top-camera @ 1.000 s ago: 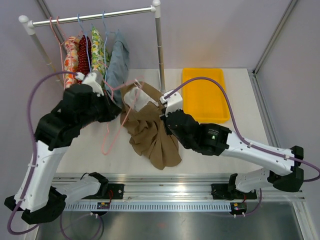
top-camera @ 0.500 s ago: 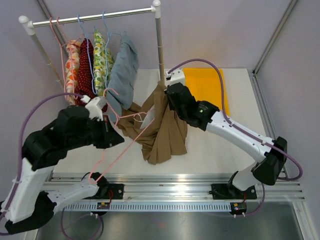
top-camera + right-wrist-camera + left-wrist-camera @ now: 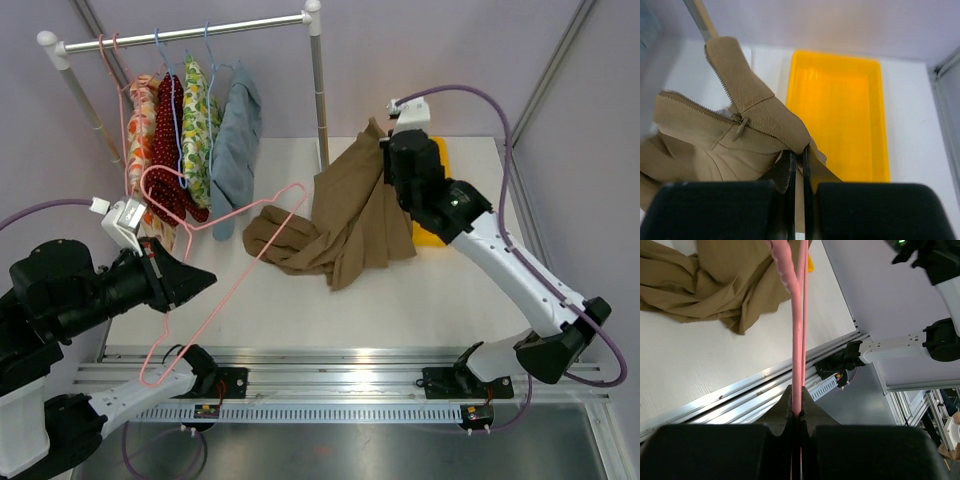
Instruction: Remove the skirt from the hanger
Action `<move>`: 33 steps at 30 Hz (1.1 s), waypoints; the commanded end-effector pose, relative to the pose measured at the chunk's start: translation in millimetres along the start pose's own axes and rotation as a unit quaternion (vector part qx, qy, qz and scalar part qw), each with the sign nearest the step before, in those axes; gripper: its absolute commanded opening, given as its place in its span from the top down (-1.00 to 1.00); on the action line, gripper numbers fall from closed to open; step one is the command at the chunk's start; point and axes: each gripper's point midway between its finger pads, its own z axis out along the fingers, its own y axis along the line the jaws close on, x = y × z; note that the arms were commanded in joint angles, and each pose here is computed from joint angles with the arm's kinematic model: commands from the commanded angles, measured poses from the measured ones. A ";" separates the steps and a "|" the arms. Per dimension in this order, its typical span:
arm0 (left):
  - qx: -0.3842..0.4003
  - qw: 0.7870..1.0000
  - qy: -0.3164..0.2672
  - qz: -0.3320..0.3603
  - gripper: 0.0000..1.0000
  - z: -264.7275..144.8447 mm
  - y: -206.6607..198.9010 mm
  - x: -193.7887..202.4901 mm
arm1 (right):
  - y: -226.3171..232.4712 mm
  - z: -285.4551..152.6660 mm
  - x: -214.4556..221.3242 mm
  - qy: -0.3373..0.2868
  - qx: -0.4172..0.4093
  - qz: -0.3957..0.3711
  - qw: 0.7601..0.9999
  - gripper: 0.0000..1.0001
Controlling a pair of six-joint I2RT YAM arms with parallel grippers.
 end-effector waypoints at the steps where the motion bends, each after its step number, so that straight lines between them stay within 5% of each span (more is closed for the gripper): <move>1: -0.042 0.999 0.013 0.020 1.00 4.2 17.4 4.4 | -66.3 -77.0 -161.1 -0.194 0.047 0.072 0.977 1.00; 6: -0.077 0.997 -0.006 0.028 1.00 24.8 31.0 -4.8 | -120.7 -88.1 -238.4 -0.244 0.106 0.065 0.962 1.00; 11: -0.103 0.994 -0.021 0.042 1.00 35.1 41.1 -12.6 | -132.4 -45.7 -248.7 -0.243 0.113 0.057 0.962 1.00; 18: -0.147 0.987 -0.046 0.054 1.00 48.7 51.0 -32.0 | -111.5 48.7 -204.5 -0.168 0.063 0.072 0.981 1.00; 29: -0.203 0.973 -0.076 0.074 1.00 79.2 59.6 -64.7 | -90.8 72.4 -165.0 -0.142 0.027 0.088 0.985 1.00; 33: -0.229 0.964 -0.093 0.097 1.00 95.4 55.8 -92.0 | -93.4 84.7 -99.7 -0.093 0.049 0.099 0.990 1.00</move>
